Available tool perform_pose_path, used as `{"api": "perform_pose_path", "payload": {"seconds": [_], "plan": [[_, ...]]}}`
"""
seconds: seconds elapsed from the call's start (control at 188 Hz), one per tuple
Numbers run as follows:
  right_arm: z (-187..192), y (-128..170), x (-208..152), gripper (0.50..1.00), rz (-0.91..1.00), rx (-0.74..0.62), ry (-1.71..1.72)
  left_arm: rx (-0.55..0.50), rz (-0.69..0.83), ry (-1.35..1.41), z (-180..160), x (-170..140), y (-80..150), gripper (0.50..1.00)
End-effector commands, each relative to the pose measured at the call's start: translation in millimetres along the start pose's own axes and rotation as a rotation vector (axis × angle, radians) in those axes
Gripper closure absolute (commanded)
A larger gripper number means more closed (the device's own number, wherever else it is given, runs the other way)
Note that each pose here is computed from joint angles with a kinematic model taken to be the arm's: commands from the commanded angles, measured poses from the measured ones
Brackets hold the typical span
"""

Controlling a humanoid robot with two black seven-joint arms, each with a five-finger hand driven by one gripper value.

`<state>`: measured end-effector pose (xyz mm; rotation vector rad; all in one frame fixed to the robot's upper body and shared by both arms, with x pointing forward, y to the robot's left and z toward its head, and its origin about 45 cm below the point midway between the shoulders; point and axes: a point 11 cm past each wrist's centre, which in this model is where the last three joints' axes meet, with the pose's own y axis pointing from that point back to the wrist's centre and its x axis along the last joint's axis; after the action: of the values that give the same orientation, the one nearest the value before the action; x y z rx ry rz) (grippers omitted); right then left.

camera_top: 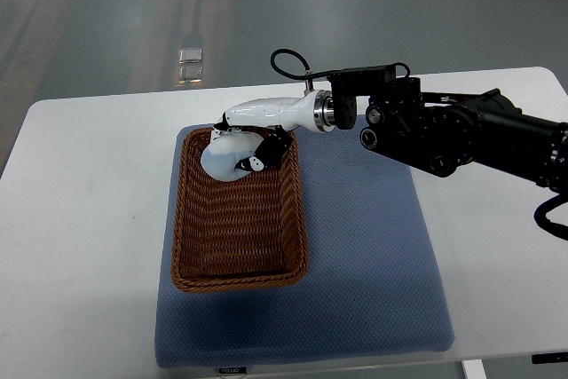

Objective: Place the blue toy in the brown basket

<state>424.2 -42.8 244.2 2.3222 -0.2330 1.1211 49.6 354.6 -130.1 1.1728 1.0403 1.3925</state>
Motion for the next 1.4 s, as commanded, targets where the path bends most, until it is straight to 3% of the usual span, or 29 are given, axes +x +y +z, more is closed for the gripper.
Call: {"api": "perform_pose_path", "payload": {"seconds": [0.0,0.224,0.576,0.8,0.965,1.12,1.392], "plan": [[4,-3,-8,0.775,-0.014,-0.012,-0.004,0.000,0.000,0.000,0,0,0,0.500],[1,-12,-24,0.599,-0.015,0.001,-0.024,0.000,0.000,0.000,0,0,0,0.500],[21,3,15,0.591,0.203,-0.038,-0.152,-0.001,0.000,0.000,1,0,0,0.500],[78,49,40,0.591,0.443,-0.143,-0.419,-0.005,0.000,0.000,2,0,0,0.500],[125,87,27,0.591,0.634,-0.210,-0.631,-0.006,-0.002,-0.004,3,0,0,0.500],[156,111,-6,0.591,0.788,-0.262,-0.842,-0.007,-0.002,-0.007,4,0,0,0.500],[187,145,-43,0.591,0.974,-0.300,-1.094,-0.007,-0.004,-0.008,4,-1,0,0.500]]}}
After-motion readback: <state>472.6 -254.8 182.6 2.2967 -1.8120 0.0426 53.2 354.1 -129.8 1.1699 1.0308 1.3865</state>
